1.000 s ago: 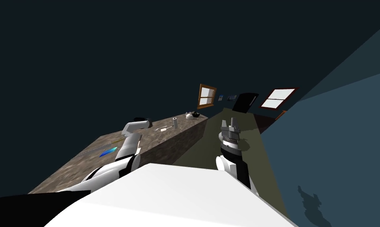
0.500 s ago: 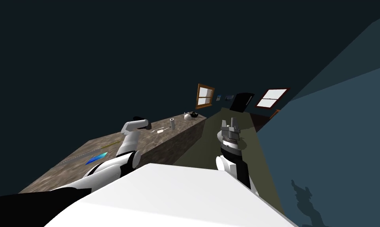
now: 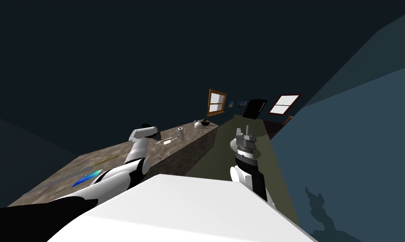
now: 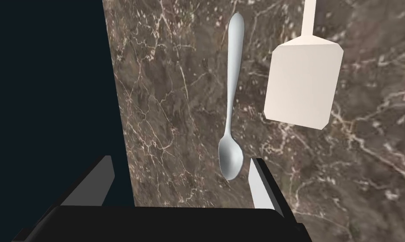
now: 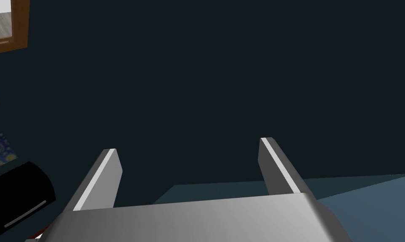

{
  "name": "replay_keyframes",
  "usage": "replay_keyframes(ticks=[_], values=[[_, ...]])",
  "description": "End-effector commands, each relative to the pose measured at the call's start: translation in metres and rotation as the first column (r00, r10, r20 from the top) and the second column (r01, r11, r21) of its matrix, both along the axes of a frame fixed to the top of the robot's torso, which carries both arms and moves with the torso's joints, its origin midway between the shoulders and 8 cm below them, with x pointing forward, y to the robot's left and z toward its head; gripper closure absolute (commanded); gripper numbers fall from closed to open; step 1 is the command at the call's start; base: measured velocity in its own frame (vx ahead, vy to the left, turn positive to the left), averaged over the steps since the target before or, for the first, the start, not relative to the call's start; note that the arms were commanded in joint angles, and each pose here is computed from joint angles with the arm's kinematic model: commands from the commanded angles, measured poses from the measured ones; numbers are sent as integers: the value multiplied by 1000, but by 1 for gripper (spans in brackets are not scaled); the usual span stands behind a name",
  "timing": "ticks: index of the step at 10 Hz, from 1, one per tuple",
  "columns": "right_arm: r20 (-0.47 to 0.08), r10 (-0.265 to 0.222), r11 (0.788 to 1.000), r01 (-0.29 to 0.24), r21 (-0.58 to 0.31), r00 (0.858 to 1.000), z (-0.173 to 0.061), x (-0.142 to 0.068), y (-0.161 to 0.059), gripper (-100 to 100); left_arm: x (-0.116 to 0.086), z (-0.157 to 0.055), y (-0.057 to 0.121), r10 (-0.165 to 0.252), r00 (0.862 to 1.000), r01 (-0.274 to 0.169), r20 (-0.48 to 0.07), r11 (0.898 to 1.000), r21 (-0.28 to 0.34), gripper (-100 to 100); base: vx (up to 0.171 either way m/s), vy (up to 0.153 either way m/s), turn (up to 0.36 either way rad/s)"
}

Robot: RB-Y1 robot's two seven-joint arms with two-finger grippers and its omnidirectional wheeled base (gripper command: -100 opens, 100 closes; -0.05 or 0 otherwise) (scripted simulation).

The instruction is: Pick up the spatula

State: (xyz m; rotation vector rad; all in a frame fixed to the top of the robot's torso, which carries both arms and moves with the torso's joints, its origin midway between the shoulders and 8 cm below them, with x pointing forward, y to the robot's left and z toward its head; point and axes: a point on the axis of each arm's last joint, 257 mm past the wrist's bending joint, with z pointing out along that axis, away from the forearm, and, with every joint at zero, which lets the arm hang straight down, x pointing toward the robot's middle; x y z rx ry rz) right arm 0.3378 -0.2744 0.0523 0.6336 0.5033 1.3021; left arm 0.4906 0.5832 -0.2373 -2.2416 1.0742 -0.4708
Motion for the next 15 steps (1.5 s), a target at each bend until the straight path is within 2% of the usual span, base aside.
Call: replay_keyframes(ticks=[1, 2, 5, 6, 7, 8, 9, 10, 11, 15], values=[[0, 0, 1000, 0, 0, 1000, 0, 0, 0, 0, -9, -13, -3, 12, 999, -15, -51, 999, -46, -100, 70, -33, -54], [0, 0, 1000, 0, 0, 1000, 0, 0, 0, 0, -13, -16, -3, 30, 997, -36, -74, 996, -81, -100, 80, -21, -78], [0, 0, 1000, 0, 0, 1000, 0, 0, 0, 0, -31, -37, -10, 42, 986, -67, -163, 986, -155, -100, 71, -16, -65], [0, 0, 1000, 0, 0, 1000, 0, 0, 0, 0, -39, -44, -12, 52, 979, -90, -198, 977, -192, -100, 74, -30, -71], [0, 0, 1000, 0, 0, 1000, 0, 0, 0, 0, -43, -48, -15, 49, 975, -94, -216, 975, -203, -100, 66, -15, -46], [0, 0, 1000, 0, 0, 1000, 0, 0, 0, 0, -52, -52, -18, 54, 966, -117, -254, 964, -238, -100, 80, -2, -87], [0, 0, 1000, 0, 0, 1000, 0, 0, 0, 0, -55, -57, -20, 53, 962, -121, -266, 962, -246, -100, 67, -15, -50], [0, 0, 1000, 0, 0, 1000, 0, 0, 0, 0, -65, -63, -24, 55, 950, -146, -308, 948, -281, -100, 76, -25, -62], [0, 0, 1000, 0, 0, 1000, 0, 0, 0, 0, -66, -65, -25, 54, 948, -148, -313, 947, -284, -100, 63, -11, -41], [0, 0, 1000, 0, 0, 1000, 0, 0, 0, 0, -102, -83, -43, 42, 893, -235, -449, 893, -383, -100, 98, -11, -89]])
